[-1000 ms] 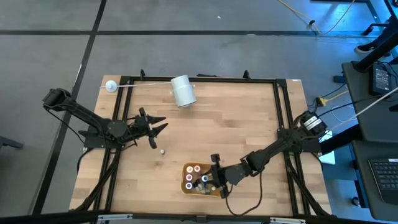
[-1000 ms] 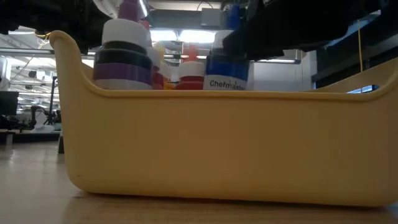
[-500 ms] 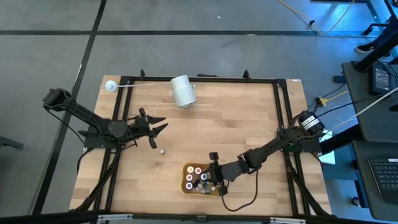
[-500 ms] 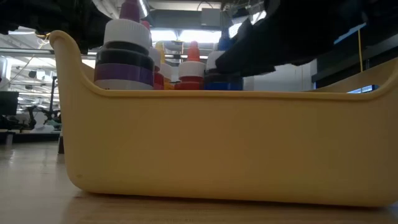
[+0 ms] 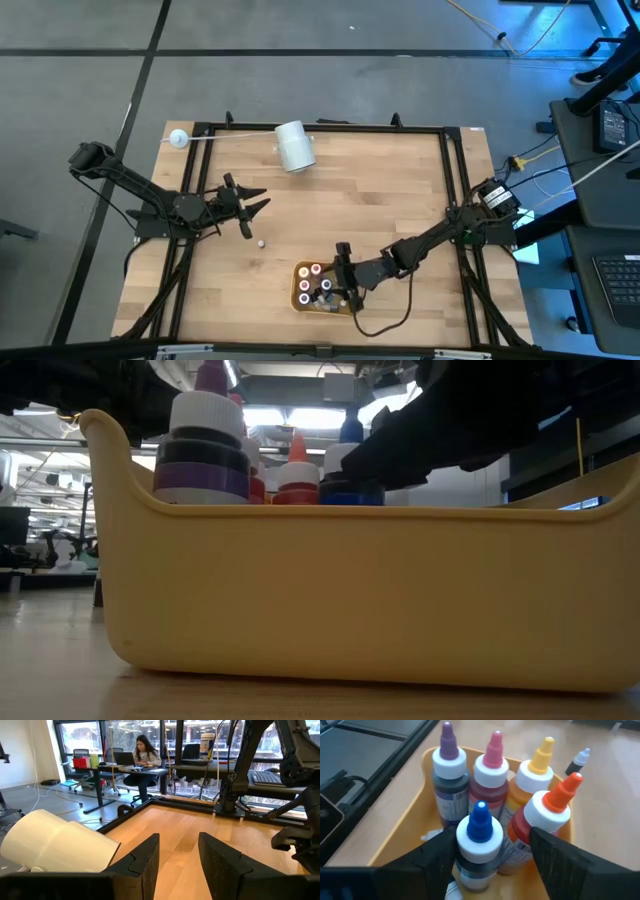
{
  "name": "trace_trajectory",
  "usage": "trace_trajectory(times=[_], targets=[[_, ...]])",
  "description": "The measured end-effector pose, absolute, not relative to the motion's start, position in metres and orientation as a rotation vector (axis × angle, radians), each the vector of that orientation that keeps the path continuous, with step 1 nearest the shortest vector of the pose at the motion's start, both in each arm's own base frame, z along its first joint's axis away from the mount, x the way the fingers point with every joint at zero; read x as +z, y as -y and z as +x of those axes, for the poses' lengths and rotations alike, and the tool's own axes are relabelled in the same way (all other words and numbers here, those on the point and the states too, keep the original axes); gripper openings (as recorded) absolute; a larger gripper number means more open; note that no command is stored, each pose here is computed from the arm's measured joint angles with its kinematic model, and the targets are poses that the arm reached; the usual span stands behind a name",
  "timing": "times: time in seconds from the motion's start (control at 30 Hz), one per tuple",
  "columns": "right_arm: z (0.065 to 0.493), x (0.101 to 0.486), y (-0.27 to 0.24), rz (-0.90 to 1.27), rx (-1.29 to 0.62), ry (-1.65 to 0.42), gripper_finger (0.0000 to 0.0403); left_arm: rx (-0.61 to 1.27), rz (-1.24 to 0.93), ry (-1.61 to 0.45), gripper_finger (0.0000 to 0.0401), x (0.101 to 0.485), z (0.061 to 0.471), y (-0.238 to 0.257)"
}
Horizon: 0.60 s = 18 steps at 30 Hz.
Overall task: Pick & Place food coloring
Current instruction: Put the big blue food coloring bottle into the yellow bin
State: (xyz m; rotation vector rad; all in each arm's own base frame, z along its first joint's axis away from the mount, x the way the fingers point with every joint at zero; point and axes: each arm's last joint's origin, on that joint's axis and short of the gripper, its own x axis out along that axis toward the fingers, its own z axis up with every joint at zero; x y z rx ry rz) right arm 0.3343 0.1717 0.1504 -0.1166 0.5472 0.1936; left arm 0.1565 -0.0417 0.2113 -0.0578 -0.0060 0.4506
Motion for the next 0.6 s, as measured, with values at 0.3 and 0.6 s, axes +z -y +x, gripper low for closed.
trace_trajectory(times=[0.3, 0.6], targets=[[0.3342, 0.1502, -0.1717, -0.118, 0.192, -0.549, 0.0224, 0.450, -0.058, 0.006, 0.0132, 0.2113, 0.1565, 0.0417], [0.3264, 0.1569, -0.1783, -0.127, 0.215, -0.556, 0.0195, 0.450, -0.052, -0.003, 0.0129, 0.2104, 0.1565, 0.0417]])
